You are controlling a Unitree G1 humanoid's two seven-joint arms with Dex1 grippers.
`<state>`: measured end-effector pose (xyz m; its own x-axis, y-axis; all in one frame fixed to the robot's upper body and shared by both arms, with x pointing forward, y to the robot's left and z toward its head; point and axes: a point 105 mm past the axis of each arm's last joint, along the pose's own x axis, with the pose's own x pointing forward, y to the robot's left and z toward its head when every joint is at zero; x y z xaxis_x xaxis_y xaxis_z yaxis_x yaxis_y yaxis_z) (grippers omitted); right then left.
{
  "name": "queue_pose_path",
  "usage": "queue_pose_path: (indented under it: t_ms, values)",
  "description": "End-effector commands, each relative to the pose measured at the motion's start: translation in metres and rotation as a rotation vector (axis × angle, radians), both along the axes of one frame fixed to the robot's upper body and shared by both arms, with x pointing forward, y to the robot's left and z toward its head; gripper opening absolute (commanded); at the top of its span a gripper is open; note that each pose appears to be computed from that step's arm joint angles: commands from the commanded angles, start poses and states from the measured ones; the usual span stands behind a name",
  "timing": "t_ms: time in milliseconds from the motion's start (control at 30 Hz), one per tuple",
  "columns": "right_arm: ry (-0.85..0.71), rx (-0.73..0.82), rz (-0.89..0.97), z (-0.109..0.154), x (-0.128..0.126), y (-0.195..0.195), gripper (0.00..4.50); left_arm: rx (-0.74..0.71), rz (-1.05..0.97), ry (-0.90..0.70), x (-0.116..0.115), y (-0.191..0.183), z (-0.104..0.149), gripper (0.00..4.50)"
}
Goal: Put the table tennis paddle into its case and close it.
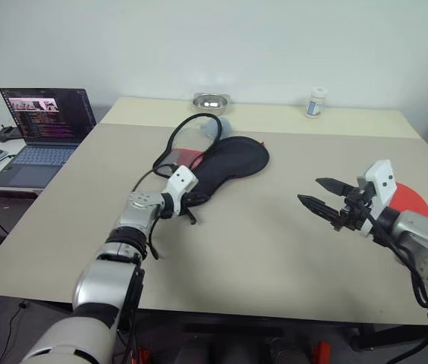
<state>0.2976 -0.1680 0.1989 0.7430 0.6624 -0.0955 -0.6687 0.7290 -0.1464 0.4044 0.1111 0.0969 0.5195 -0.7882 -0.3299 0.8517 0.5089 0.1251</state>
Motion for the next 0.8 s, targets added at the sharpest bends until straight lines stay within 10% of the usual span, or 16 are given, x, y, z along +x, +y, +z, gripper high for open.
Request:
queue_pose_path:
  t_ms: [33,500,800]
  values:
    - [-0.013,-0.028,0.019,0.006,-0.006,-0.010,3.48,-0.057,-0.137,0.043,-0.028,-0.040,0.009,0.02]
    - [0.004,-0.082,0.007,0.004,-0.009,-0.025,3.48,-0.084,-0.174,0.109,-0.059,-0.087,0.012,0.02]
    - [0.080,-0.063,-0.043,-0.006,-0.003,-0.022,3.48,-0.076,-0.301,0.081,-0.080,-0.085,0.024,2.95]
